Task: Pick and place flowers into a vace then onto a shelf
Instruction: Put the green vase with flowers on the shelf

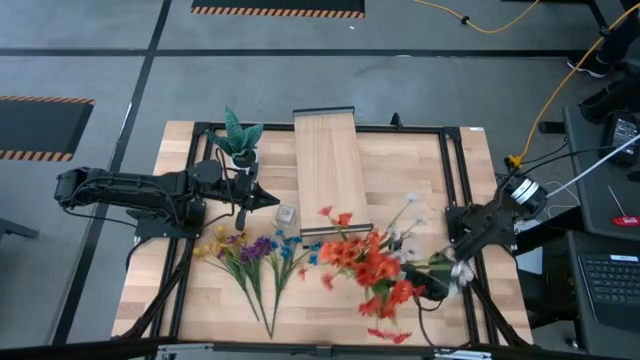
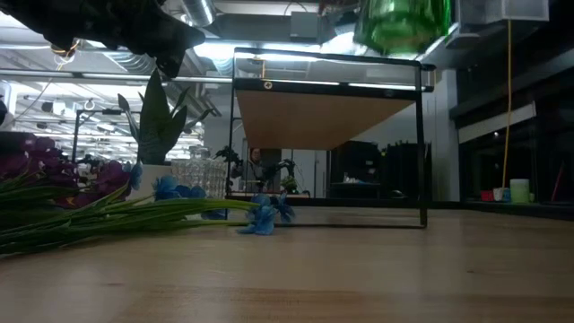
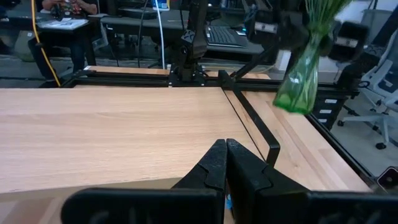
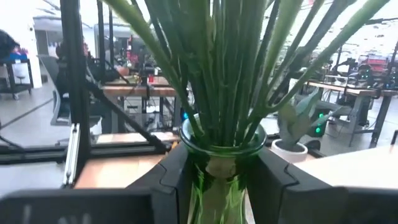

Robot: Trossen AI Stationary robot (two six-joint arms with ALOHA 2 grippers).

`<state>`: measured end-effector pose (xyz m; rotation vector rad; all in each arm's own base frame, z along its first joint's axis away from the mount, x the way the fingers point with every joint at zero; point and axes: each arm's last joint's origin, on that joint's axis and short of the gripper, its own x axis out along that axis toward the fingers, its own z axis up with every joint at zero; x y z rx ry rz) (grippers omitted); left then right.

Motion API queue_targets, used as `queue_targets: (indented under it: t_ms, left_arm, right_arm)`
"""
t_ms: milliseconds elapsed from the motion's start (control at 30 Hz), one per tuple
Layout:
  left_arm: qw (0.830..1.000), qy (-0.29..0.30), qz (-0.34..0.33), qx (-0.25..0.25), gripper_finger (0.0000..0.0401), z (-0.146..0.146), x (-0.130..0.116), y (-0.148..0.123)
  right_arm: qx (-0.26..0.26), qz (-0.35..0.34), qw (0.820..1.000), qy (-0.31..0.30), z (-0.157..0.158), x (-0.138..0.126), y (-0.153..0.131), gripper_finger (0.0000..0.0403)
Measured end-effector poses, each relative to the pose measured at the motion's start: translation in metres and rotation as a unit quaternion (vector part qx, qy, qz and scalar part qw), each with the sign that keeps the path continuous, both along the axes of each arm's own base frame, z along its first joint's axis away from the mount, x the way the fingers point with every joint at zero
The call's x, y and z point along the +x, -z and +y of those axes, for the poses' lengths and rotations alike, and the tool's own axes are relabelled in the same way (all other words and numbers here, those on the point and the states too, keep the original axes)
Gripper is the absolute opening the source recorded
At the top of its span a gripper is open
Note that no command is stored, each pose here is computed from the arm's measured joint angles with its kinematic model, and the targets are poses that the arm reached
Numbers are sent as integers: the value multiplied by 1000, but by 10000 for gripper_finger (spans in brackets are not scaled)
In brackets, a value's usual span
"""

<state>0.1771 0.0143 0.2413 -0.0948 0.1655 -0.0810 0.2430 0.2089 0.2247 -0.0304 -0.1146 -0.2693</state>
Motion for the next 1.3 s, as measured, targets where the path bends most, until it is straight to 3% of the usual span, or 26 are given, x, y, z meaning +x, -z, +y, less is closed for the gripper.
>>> queue_targets:
  t_ms: [233,333,467,600,733,933,1100,1300]
  left_arm:
    - [1000,-1,0,-3,3,0,0,0]
    - [1000,0,0,-3,3,0,0,0]
    - [1000,0,0,-3,3,0,0,0]
    - [1000,-1,1,-7,3,0,0,0]
    - [1000,-1,1,-6,3,0,0,0]
    - [1000,-4,-3,15,3,0,0,0]
    - [999,-48,-5,22,3,3,0,-1]
    - [988,-155,-12,19,3,9,0,-3]
  right_arm:
    - [-21,21,1000,2,-17,-9,-30,109]
    - [-27,36,999,-28,-30,-8,-38,109]
    - [-11,47,996,-69,-54,-6,-51,109]
    - [-27,45,997,-50,-78,-7,-66,109]
    - [-42,20,995,-89,-96,-14,-84,109]
    - [-61,46,990,-119,-135,-20,-94,109]
    - [-81,54,984,-152,-173,-20,-98,109]
    - [-113,51,975,-187,-222,-17,-98,109]
